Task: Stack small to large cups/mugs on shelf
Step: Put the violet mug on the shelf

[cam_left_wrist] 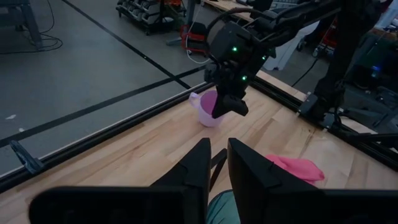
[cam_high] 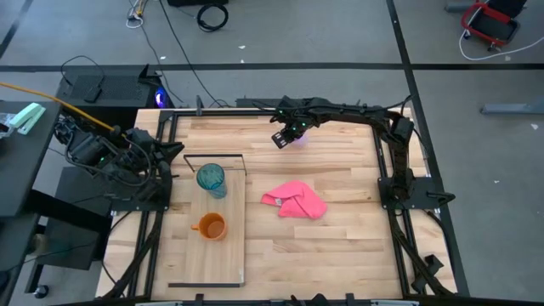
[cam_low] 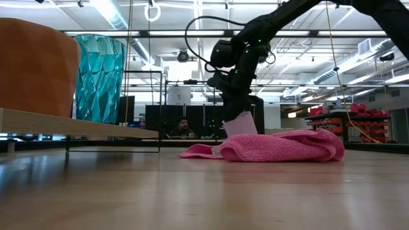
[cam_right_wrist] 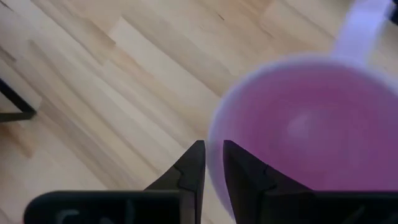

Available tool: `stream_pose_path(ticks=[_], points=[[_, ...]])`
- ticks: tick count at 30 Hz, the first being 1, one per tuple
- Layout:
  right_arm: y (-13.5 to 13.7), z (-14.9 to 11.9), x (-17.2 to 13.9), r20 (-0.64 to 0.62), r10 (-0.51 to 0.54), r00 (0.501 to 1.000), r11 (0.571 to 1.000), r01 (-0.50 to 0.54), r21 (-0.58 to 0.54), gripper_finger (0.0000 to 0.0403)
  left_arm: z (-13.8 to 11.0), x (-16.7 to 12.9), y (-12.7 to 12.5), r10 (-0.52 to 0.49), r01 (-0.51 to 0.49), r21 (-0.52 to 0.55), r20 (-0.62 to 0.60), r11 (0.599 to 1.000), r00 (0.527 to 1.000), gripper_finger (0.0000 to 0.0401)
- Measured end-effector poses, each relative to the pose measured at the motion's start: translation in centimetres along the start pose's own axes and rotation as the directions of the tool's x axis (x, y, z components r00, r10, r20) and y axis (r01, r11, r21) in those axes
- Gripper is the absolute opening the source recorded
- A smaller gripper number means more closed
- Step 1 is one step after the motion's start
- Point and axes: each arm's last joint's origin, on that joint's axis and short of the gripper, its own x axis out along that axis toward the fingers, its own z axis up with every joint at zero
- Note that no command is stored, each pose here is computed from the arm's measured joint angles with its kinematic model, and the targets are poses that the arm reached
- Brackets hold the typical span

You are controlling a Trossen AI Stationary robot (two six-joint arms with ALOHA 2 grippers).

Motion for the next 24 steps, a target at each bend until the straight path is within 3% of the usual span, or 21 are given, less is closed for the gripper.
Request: stream_pose_path(ticks=[24], points=[[-0.10, 0.03, -0.22, 0.006, -0.030, 1.000, 1.000, 0.030, -0.007, 0.0063, 0.00, 0.00, 0.01, 0.000, 0.000, 0.001, 0.000, 1.000, 1.000, 0.0065]])
